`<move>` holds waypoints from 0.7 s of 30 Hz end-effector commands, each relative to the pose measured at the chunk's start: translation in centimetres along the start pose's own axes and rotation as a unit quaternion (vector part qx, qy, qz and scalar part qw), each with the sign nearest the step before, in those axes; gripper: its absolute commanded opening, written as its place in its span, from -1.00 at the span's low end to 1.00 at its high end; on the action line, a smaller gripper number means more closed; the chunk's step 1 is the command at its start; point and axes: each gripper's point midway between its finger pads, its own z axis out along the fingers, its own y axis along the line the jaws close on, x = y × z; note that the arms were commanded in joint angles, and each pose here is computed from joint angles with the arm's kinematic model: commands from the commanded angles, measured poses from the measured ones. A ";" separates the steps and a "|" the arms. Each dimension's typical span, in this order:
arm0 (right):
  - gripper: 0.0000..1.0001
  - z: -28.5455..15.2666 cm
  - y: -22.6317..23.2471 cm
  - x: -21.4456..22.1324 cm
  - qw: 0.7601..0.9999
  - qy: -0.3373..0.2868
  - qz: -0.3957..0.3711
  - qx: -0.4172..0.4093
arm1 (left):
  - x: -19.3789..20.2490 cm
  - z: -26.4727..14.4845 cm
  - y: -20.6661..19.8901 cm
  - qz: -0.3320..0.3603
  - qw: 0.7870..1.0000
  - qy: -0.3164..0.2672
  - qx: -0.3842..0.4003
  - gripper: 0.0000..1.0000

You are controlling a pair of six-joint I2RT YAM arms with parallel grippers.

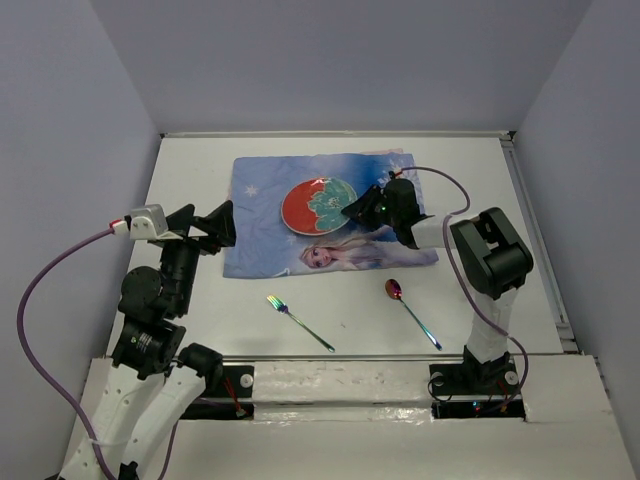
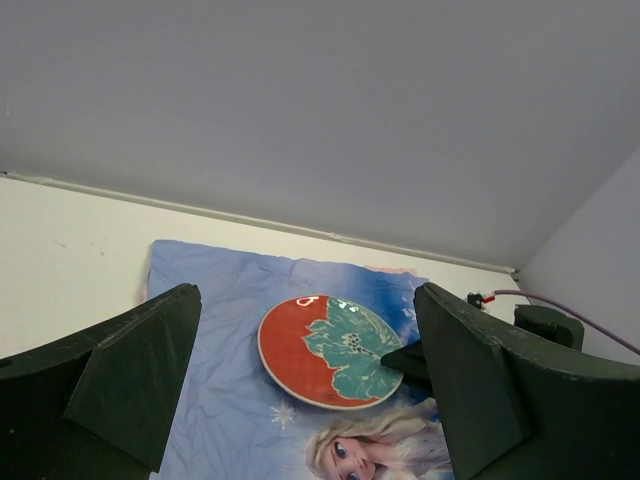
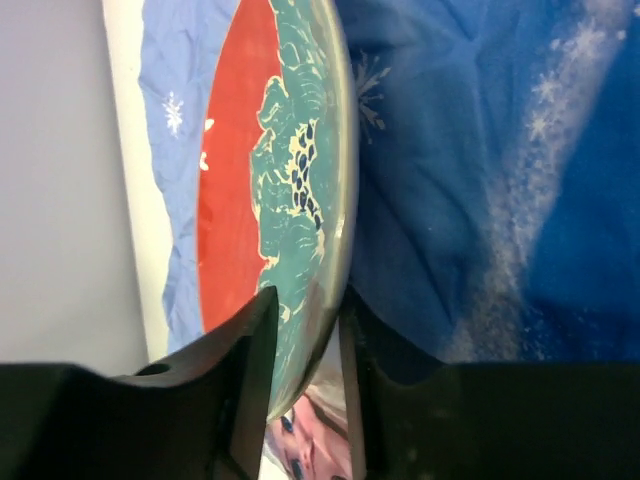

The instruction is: Set the dinner table for one person

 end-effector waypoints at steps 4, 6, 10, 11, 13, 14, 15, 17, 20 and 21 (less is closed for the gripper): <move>0.40 -1.7 1.6 -2.3 0.996 -0.042 -0.079 0.010 | -0.6 0.2 -0.4 -0.003 1.000 -0.012 0.010 0.98; 0.43 -2.6 1.0 -2.9 0.994 -0.056 -0.090 0.037 | -0.8 0.2 -0.4 -0.003 1.000 -0.013 0.011 0.98; 0.47 -5.1 0.7 -4.0 0.985 -0.082 -0.133 0.076 | -1.2 -0.1 -0.4 -0.005 1.000 -0.021 0.011 0.98; 0.47 -6.7 1.6 -4.4 0.983 -0.091 -0.144 0.076 | -1.2 -0.2 -0.4 -0.006 1.000 -0.021 0.012 0.98; 0.42 -9.0 2.0 -6.1 0.970 -0.128 -0.178 0.104 | -1.4 -0.3 -0.5 -0.008 1.000 -0.023 0.016 0.98; 0.40 -11.8 2.1 -7.8 0.957 -0.169 -0.189 0.143 | -1.4 -0.3 -0.8 -0.008 0.999 -0.022 0.022 0.98; 0.31 -13.5 1.7 -8.9 0.942 -0.190 -0.214 0.175 | -1.4 -0.4 -0.9 -0.012 0.999 -0.022 0.026 0.98; 0.19 -17.7 -0.8 -10.3 0.914 -0.217 -0.223 0.261 | -1.6 -0.6 -1.4 -0.015 0.999 -0.025 0.039 0.98; 0.07 -25.0 -2.3 -12.9 0.862 -0.294 -0.225 0.346 | -1.7 -0.8 -2.0 -0.021 0.998 -0.026 0.054 0.98; 0.04 -27.2 -4.2 -13.4 0.842 -0.312 -0.216 0.383 | -1.8 -0.9 -2.1 -0.022 0.998 -0.027 0.059 0.98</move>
